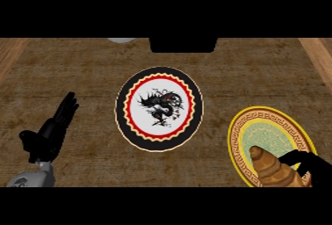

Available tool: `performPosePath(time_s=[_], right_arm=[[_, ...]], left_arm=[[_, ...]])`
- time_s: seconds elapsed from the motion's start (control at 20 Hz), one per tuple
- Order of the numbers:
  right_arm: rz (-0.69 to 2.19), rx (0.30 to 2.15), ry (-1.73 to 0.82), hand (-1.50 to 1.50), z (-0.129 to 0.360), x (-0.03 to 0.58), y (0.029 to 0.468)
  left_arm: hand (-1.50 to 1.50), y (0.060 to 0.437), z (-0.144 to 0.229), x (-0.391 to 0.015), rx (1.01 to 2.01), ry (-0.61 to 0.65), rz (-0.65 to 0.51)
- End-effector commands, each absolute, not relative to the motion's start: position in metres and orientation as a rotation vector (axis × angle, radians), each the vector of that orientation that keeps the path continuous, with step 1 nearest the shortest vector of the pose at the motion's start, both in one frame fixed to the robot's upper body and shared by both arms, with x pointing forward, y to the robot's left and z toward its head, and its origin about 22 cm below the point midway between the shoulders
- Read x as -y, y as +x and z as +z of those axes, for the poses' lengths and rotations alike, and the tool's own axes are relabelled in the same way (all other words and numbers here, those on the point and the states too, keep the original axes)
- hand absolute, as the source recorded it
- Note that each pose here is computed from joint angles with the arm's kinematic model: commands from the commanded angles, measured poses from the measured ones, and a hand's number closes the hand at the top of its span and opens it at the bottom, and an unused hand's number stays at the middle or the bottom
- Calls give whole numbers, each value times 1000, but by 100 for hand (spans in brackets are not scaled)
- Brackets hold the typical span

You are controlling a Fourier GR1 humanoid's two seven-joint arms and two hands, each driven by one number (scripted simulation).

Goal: Pick the croissant from the plate and place it in the plate

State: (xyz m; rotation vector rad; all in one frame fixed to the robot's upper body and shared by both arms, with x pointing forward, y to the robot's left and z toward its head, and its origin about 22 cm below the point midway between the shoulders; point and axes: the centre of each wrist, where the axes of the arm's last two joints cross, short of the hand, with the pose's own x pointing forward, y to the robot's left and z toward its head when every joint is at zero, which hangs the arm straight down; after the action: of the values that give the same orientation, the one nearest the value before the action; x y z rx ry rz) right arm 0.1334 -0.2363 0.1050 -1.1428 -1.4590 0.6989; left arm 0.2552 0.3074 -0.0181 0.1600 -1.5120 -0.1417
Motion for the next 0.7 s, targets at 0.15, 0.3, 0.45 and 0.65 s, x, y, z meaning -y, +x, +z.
performPosePath(time_s=[0.15,0.3,0.45,0.65], right_arm=[[631,1587,-1159,150,144,204,133],[634,1616,-1142,150,154,183,138],[663,1621,-1100,150,159,173,183],[713,1620,-1041,150,171,141,199]], left_arm=[[0,257,-18,-310,1512,158,-151],[0,254,-30,-316,1515,137,-146],[0,238,-19,-303,1540,145,-161],[0,243,-33,-307,1502,156,-152]])
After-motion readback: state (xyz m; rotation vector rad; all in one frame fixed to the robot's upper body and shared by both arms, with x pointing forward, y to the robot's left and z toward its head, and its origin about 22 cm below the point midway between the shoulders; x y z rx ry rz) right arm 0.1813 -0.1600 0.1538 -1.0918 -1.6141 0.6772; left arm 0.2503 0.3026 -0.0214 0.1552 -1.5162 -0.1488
